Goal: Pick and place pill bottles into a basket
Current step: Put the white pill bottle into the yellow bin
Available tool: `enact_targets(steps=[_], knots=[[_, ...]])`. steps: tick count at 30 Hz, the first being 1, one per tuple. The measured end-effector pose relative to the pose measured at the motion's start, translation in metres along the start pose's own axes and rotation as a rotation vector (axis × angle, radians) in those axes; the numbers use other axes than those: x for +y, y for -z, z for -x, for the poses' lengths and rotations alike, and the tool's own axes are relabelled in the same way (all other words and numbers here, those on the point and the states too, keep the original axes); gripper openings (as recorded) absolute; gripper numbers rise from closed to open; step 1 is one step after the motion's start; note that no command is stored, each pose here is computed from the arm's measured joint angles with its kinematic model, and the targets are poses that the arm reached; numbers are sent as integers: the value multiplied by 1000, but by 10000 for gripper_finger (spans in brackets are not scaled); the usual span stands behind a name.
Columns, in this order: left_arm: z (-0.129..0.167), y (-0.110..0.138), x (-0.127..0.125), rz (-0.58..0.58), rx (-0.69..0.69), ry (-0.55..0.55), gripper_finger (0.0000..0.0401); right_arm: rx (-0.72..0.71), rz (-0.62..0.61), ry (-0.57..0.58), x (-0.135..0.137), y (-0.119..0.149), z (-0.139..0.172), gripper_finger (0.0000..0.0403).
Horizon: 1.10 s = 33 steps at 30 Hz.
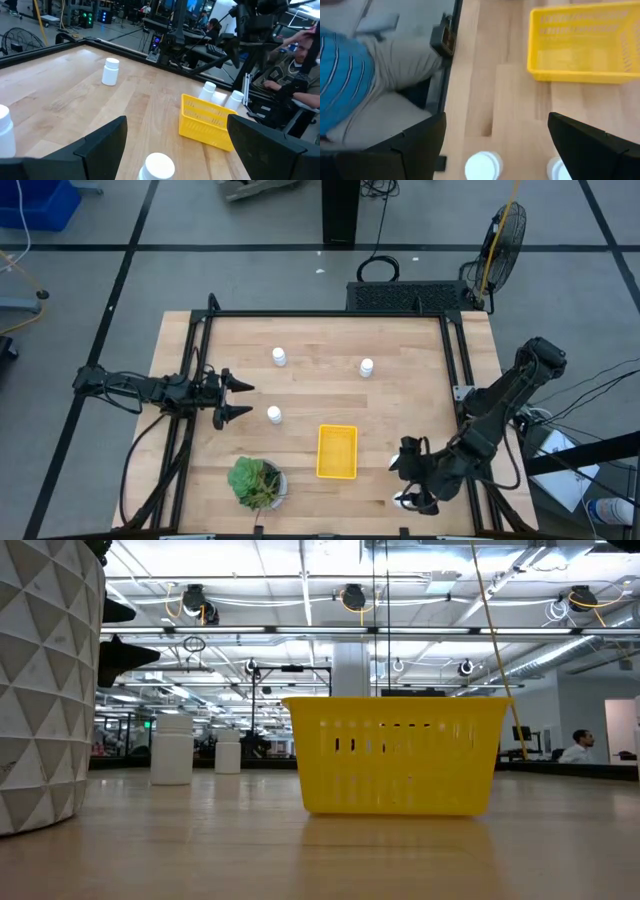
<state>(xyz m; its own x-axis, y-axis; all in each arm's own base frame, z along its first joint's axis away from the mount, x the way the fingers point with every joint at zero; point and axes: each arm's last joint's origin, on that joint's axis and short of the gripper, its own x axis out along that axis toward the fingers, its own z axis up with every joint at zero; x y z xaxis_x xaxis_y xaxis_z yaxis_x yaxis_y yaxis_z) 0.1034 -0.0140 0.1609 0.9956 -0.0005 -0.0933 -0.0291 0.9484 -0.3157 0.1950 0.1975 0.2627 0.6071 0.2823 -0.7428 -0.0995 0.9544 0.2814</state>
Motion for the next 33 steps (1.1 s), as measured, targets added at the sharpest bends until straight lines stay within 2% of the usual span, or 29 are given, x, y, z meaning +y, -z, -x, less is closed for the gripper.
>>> enact_targets(steps=[3, 8, 14, 21, 26, 33], knots=[[0, 0, 0, 5, 0, 0, 347, 73, 18, 8, 4, -1, -7, 340], [0, 0, 0, 6, -1, 0, 347, 173, 40, 84, 13, -4, -17, 340], [0, 0, 0, 6, -1, 0, 347, 197, 36, 93, 31, -6, -30, 340], [0, 0, 0, 4, 0, 0, 347, 286, -35, 180, 40, 2, -44, 339], [0, 0, 0, 2, 0, 1, 347, 383, -130, 256, 39, 12, -46, 338], [0, 0, 0, -5, 1, 3, 347, 373, -161, 251, 43, 15, -45, 338]])
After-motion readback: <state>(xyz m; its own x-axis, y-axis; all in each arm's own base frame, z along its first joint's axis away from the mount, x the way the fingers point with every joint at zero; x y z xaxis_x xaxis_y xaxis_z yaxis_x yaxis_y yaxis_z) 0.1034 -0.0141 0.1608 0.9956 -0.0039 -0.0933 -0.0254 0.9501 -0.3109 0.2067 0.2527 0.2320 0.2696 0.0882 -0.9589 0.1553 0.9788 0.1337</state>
